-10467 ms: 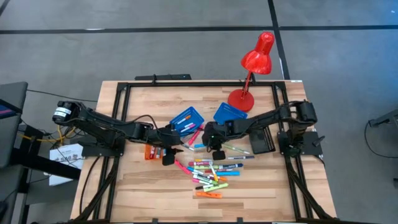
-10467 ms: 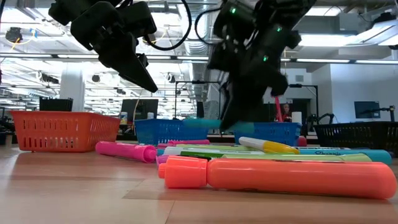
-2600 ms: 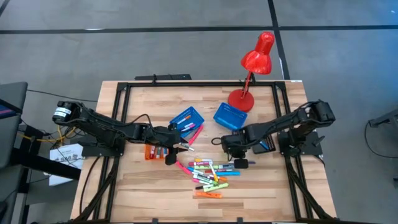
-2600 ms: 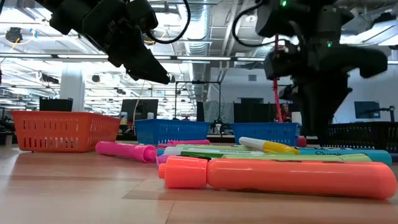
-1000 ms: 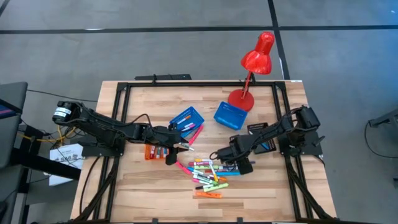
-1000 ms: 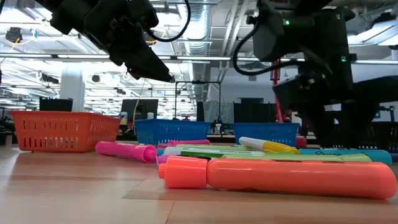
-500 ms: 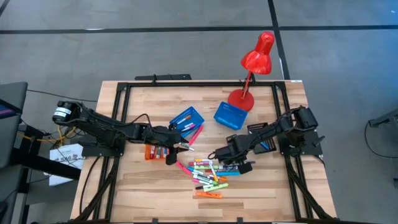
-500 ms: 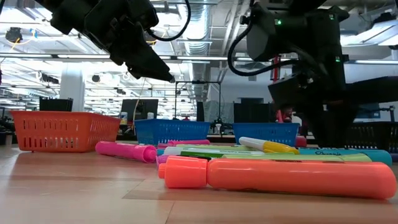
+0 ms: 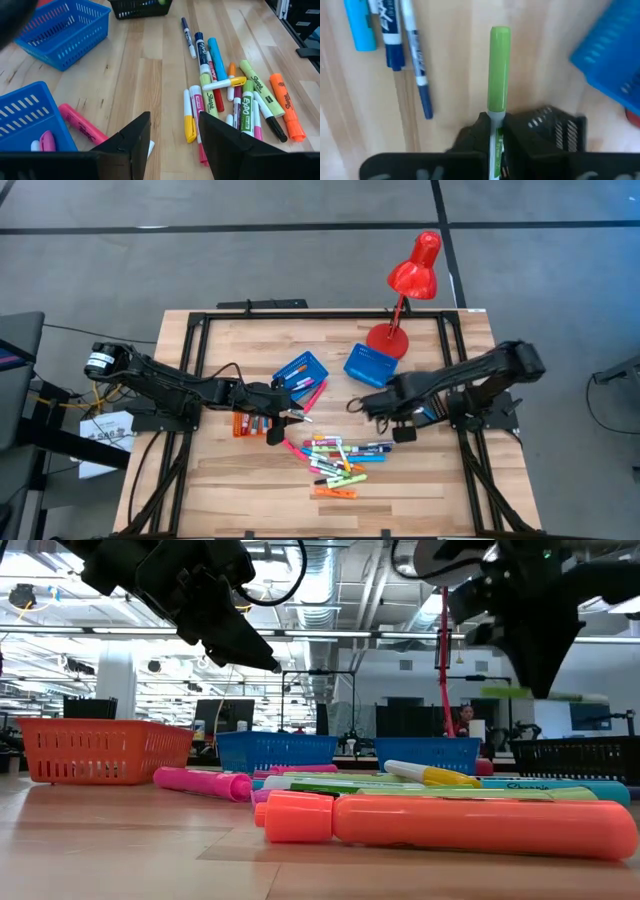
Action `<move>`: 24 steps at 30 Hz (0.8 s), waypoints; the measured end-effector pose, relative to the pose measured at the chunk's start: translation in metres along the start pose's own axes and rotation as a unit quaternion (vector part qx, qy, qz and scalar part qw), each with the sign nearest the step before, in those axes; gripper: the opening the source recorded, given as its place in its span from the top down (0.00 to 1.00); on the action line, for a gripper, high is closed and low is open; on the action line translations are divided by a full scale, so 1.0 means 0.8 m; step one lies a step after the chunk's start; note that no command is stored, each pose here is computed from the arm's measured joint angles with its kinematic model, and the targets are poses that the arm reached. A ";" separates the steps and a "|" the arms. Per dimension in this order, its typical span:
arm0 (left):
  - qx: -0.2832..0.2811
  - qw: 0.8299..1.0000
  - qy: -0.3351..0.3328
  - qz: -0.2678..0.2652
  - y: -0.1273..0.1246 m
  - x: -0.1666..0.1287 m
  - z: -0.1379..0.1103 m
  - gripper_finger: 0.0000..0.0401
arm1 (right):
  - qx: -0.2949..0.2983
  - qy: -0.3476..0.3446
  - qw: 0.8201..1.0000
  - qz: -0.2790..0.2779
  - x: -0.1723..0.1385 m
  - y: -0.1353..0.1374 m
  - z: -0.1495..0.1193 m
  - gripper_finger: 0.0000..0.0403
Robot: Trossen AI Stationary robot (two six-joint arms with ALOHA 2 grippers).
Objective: Pick & Place Markers
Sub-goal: Put the small light green marker pen into the black bin
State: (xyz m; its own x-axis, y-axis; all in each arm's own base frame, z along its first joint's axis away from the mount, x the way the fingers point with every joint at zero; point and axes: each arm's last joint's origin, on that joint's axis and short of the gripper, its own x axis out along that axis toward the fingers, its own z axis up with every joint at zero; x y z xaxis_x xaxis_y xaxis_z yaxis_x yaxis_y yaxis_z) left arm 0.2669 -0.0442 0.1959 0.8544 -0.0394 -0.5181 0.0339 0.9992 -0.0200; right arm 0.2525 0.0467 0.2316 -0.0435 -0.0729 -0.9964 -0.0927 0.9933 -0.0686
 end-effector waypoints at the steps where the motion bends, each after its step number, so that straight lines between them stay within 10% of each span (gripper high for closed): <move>1: 0.000 1.000 0.000 0.000 0.000 0.000 0.000 0.59 | 0.010 -0.010 1.000 -0.004 -0.003 -0.004 -0.008 0.96; 15: 0.055 0.998 -0.017 0.000 0.000 0.000 0.004 0.59 | 0.346 -0.042 0.937 -0.012 0.046 -0.042 -0.111 0.90; 24: 0.074 0.996 -0.041 0.030 0.022 0.001 0.012 0.59 | 0.384 -0.019 0.923 -0.007 0.063 -0.041 -0.111 0.82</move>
State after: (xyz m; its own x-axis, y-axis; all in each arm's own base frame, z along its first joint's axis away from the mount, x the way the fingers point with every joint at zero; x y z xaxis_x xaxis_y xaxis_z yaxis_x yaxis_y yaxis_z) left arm 0.2733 -0.0265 0.2030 0.8960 0.0138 -0.4438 0.0534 0.9889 0.1387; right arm 0.1652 0.0025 0.1882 -0.0107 -0.0969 -0.9952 0.6402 0.7639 -0.0813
